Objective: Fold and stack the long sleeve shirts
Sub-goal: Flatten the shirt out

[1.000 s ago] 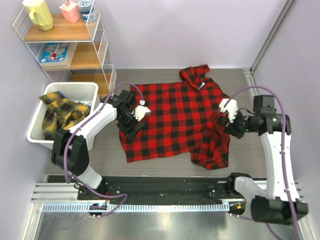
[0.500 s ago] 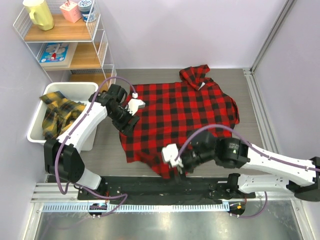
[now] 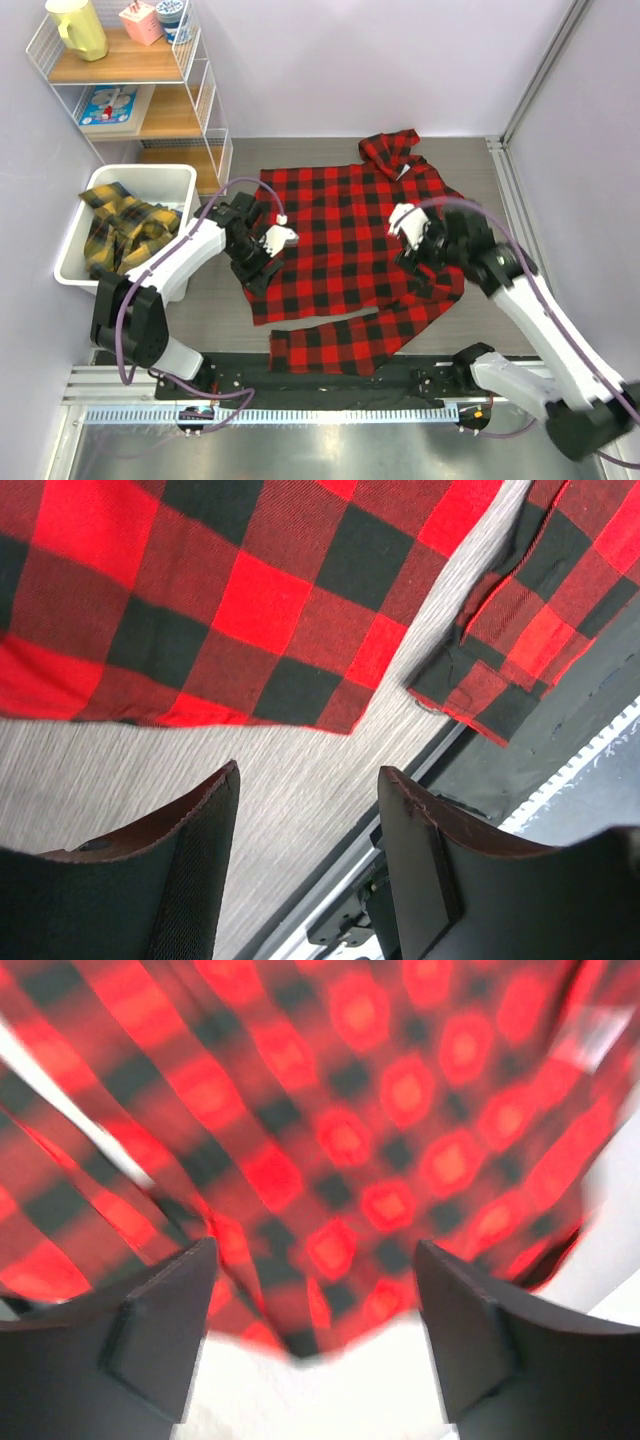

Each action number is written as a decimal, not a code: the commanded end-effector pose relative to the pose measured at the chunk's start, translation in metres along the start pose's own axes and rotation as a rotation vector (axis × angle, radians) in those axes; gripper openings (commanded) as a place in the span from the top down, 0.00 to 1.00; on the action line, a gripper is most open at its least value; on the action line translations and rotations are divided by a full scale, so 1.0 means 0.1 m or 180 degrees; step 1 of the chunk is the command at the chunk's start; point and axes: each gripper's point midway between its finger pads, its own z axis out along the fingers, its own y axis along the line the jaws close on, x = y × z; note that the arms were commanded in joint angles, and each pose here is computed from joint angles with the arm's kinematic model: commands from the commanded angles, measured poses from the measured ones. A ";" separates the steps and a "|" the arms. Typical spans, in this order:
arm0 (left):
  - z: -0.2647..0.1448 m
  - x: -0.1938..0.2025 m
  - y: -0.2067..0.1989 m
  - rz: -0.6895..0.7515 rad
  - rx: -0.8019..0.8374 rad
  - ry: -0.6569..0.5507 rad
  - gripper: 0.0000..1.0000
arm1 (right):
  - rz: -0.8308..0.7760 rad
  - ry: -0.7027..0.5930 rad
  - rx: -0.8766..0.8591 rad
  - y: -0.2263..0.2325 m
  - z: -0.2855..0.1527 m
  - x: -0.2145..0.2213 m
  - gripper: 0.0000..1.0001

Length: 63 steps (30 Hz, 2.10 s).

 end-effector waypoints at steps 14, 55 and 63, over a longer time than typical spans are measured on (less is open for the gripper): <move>0.56 0.12 0.44 -0.0162 -0.0301 0.0431 0.45 | 0.1033 0.1935 -0.1031 0.32 0.29 2.29 0.45; 0.65 0.17 0.48 0.0301 -0.0302 0.0716 0.44 | 0.1384 0.2639 -0.1374 0.41 0.18 2.65 0.28; 0.52 0.33 0.24 0.0367 -0.0175 0.0798 0.44 | 0.1298 0.2339 -0.1447 0.41 -0.12 2.24 0.22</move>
